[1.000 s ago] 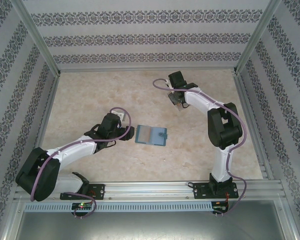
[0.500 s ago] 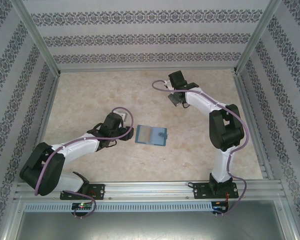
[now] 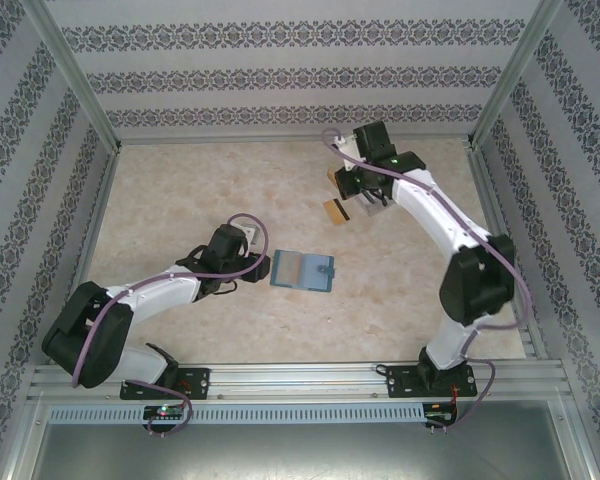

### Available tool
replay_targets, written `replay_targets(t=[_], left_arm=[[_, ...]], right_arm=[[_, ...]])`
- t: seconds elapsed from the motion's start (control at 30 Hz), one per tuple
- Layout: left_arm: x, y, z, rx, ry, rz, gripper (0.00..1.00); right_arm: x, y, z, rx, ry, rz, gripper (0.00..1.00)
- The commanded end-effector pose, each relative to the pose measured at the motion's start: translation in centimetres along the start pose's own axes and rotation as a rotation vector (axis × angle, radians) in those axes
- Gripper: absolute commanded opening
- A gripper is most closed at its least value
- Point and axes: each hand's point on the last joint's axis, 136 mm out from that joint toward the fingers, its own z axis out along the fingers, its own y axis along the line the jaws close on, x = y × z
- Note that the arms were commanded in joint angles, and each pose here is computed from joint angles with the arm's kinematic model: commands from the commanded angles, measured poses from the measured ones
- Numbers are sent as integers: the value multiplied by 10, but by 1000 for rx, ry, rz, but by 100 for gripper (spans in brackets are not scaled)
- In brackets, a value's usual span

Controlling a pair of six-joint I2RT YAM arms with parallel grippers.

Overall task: Put the credit cards into the card holder
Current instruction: Insert the credit card into the card slot.

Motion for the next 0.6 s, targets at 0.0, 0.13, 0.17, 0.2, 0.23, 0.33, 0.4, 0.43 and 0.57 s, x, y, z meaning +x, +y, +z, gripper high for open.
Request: replay_targets(t=[0.0,0.13,0.17,0.2,0.23,0.33,0.4,0.43,0.57], left_arm=[[-4,-11,4,54,-7,-27,49],[1,-11,12,65,21,-40,48],[2,-10,14,62,28,-43,48],[1,-10,15,62,30,-50,48],[2,-11,16,67,34,-54,48],[3,-13,17,85,34,-64,48],[1,-11,15,78,28,-61,47],[1,-9,14,71,25,-64,47],[-2,-6,11,71,27,-77,46]], right_arm=[[22,17,-17,-69,13,106,0],[41,3,-21,-4,22,127,0],[46,7,-21,-32,33,136,0],[50,11,-19,-51,43,142,0],[54,13,-17,-58,49,148,0],[66,16,-8,-79,60,191,0],[71,22,-4,-126,68,245,0],[77,28,-2,-153,84,306,0],[111,60,7,-259,126,580,0]])
